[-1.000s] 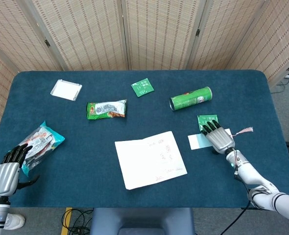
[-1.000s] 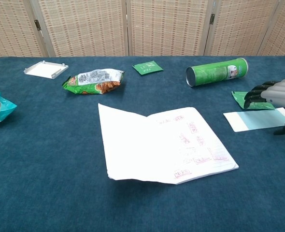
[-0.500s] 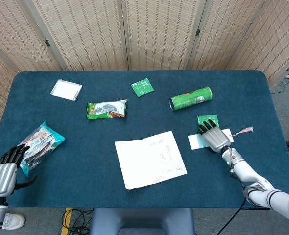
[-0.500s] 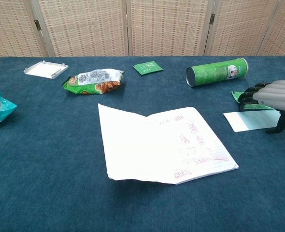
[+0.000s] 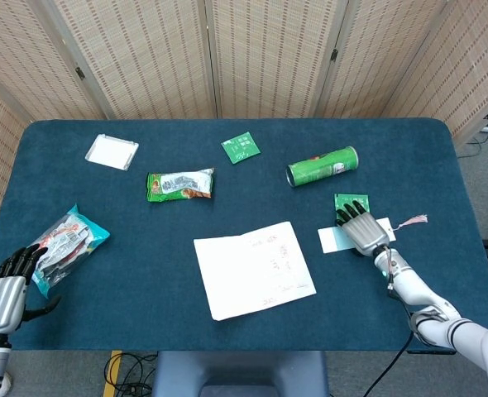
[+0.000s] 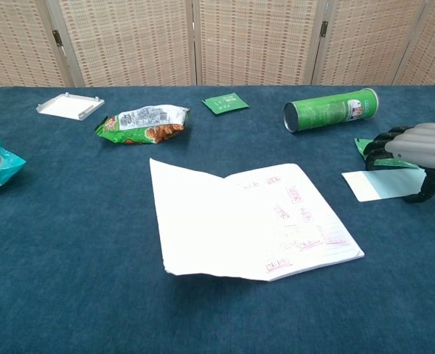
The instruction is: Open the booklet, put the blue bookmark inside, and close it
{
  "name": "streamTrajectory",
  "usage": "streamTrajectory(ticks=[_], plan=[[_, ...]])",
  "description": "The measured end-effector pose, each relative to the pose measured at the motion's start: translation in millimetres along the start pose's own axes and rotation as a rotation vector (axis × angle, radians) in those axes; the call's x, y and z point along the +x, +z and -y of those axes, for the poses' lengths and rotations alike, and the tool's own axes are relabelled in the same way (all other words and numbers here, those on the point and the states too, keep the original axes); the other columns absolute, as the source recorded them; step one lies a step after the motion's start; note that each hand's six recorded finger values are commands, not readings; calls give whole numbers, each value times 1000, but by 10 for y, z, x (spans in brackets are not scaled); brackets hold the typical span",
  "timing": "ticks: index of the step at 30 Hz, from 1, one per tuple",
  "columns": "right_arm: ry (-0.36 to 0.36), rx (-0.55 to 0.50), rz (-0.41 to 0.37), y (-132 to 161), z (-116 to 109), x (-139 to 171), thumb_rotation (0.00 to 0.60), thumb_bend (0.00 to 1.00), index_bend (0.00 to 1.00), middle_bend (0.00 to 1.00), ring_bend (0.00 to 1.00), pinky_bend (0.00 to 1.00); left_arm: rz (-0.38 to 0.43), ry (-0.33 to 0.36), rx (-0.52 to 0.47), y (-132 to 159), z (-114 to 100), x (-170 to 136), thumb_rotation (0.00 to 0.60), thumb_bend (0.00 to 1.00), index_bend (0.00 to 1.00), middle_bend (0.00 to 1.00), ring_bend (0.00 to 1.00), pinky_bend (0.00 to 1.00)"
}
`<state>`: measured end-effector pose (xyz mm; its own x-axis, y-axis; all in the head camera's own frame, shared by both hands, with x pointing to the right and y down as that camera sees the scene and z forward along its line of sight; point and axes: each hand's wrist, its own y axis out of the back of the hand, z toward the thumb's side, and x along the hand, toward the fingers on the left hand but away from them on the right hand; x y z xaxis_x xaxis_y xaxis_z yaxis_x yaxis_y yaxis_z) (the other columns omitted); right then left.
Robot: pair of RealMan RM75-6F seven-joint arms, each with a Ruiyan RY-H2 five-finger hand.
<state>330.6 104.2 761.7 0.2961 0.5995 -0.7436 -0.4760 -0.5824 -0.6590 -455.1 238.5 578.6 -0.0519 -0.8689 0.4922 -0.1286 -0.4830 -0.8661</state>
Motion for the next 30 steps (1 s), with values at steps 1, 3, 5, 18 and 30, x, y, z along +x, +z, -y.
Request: streamTrajectory(ticks=[1, 3, 5, 18, 30], plan=[[0, 0, 1, -3, -1, -3, 600, 163, 283, 110, 12, 58, -1, 0, 0, -2, 1, -1, 600, 239, 148, 108, 91, 163], [-2, -2, 0, -3, -2, -3, 600, 181, 309, 111, 12, 58, -1, -1, 0, -5, 3, -1, 600, 239, 148, 108, 91, 163], [-5, -2, 0, -5, -2, 3, 600, 199, 335, 116, 12, 58, -1, -2, 0, -5, 7, -1, 600, 239, 148, 109, 91, 163], [-68, 12, -55, 87, -138, 99, 600, 268, 379, 134, 12, 58, 0, 4, 0, -6, -13, 2, 600, 239, 148, 108, 91, 163], [-248, 138, -313, 593, -786, 452, 600, 263, 379, 136, 12, 58, 2, 10, -5, 2, -33, -7, 600, 239, 148, 108, 91, 163]])
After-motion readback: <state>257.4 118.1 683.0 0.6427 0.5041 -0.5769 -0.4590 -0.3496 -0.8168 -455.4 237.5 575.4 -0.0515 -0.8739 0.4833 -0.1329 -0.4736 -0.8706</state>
